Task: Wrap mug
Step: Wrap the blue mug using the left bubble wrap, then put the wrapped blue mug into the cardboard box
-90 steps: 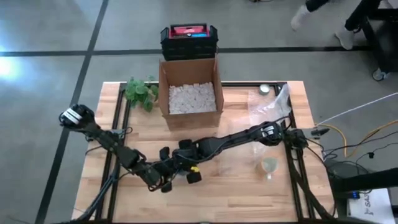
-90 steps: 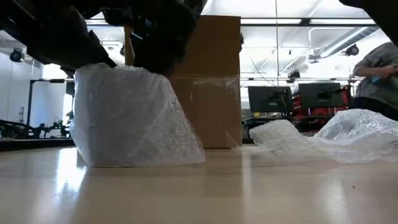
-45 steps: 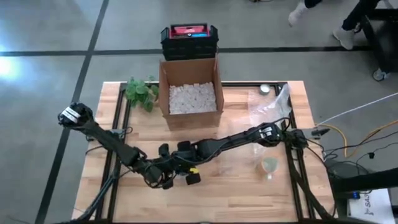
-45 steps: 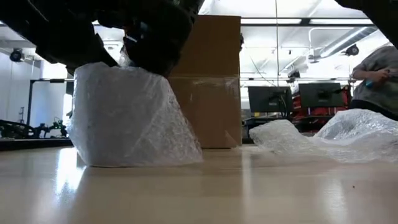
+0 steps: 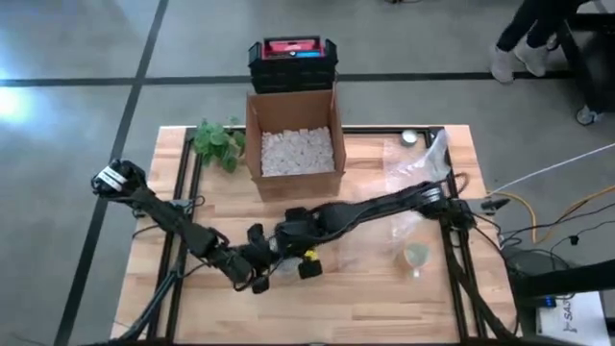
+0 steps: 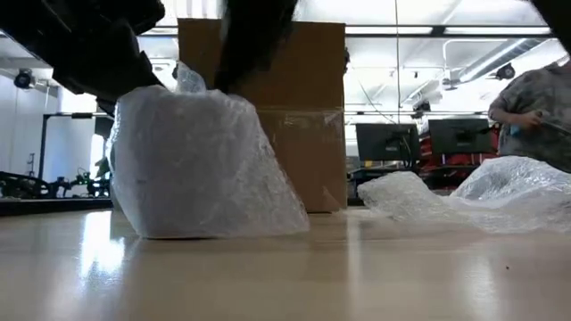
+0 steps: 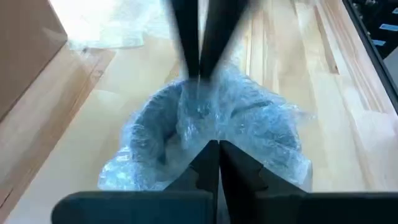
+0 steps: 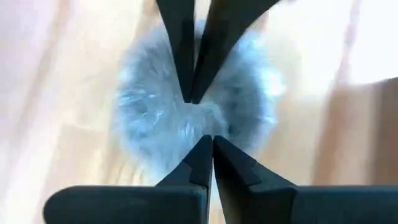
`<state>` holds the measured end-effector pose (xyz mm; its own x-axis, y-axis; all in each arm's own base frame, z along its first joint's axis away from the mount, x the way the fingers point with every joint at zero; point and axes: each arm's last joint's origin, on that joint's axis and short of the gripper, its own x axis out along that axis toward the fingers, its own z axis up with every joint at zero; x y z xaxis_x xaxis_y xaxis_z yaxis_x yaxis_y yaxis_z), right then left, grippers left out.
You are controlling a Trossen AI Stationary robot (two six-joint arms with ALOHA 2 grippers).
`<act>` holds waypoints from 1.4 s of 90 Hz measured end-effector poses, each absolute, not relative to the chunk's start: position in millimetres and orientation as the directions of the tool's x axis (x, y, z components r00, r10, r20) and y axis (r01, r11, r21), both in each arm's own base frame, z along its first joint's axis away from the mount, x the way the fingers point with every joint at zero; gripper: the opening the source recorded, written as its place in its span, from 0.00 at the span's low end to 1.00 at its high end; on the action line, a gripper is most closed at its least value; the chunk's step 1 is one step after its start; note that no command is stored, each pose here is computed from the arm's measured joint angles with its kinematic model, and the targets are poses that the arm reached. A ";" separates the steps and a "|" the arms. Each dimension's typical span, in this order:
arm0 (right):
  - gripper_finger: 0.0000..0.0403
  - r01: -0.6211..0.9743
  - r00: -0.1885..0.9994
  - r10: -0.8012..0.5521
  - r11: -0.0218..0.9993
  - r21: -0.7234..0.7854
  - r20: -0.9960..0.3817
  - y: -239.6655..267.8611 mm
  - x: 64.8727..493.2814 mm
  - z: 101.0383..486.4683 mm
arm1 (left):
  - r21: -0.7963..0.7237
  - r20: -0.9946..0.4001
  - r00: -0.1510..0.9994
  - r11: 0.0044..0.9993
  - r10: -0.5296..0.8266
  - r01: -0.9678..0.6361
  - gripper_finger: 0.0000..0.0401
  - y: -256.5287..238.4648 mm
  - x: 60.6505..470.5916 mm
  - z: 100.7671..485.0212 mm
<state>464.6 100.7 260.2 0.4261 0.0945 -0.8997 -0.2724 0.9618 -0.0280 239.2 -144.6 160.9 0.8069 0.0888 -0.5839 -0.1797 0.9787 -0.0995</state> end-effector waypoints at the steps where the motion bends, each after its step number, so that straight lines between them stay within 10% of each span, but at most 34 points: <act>1: 0.00 -0.274 0.428 0.095 0.961 -0.029 -0.899 100.5 463.9 262.0 | -0.099 -0.584 0.807 0.979 0.089 -0.179 0.00 -144.7 239.1 160.8; 62: 0.56 -0.528 0.448 0.099 0.832 -0.173 -0.889 157.3 465.3 232.2 | -0.101 -0.577 0.812 0.979 0.088 -0.178 0.00 -144.5 239.1 161.9; 126: 0.35 -0.530 0.319 -0.023 0.825 -0.198 -0.948 157.7 486.3 131.6 | -0.114 -0.540 0.839 0.982 0.067 -0.151 0.00 -144.0 238.7 177.1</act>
<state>486.3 157.7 131.6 0.3186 -0.0227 -0.9476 -0.5300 0.8245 -0.1980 238.7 -144.0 177.1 0.8393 0.0669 -0.5396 -0.1514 0.9819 -0.1137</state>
